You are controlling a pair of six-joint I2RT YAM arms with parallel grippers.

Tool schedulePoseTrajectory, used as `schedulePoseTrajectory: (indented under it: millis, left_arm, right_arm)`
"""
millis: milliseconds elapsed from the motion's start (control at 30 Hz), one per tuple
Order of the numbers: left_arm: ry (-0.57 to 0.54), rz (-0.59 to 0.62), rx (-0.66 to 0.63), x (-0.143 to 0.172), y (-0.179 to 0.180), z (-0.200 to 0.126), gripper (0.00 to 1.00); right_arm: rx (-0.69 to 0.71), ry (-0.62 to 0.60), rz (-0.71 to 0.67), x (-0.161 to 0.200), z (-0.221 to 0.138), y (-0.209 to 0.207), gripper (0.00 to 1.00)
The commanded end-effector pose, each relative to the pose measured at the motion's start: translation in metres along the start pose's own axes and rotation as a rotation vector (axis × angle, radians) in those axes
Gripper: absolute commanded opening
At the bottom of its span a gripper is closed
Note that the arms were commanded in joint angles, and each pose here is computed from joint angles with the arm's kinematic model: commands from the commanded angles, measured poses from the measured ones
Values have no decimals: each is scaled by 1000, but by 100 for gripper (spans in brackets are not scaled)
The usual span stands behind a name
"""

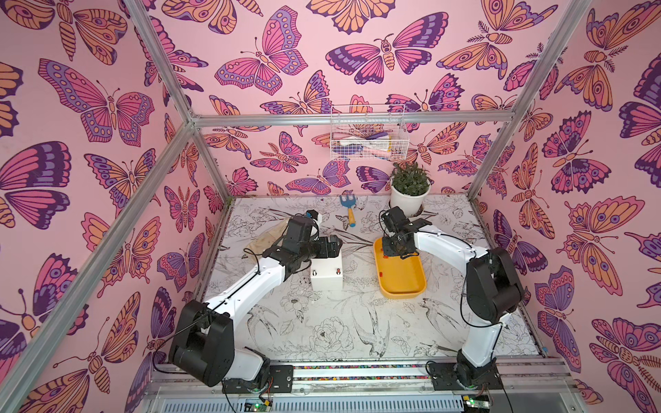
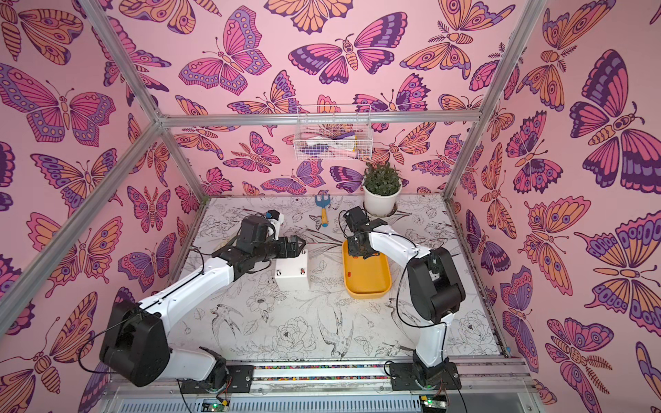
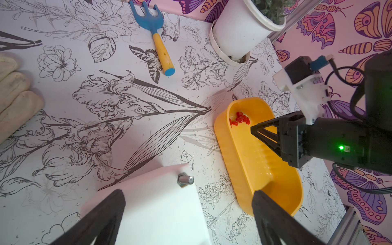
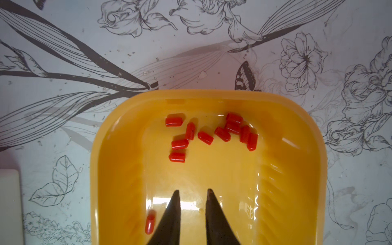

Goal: Cover the protruding screws with screw protection sleeves
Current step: Adjust the screw protection sleeve in the storage box.

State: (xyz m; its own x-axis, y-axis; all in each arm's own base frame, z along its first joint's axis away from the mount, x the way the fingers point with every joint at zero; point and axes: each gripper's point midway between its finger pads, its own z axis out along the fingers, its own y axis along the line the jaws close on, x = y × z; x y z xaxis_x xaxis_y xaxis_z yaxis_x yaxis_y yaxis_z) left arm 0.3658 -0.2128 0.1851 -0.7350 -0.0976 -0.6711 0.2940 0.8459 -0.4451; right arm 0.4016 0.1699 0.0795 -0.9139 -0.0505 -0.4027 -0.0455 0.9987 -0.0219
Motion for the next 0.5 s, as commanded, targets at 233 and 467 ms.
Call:
schedulePoseTrajectory:
  millis: [233, 467]
  left_arm:
    - [8, 22, -12, 0, 0, 0, 96]
    - [4, 23, -19, 0, 1, 0, 96]
  right_arm:
    - [57, -22, -28, -8, 22, -10, 22]
    - [54, -36, -25, -11, 39, -12, 21]
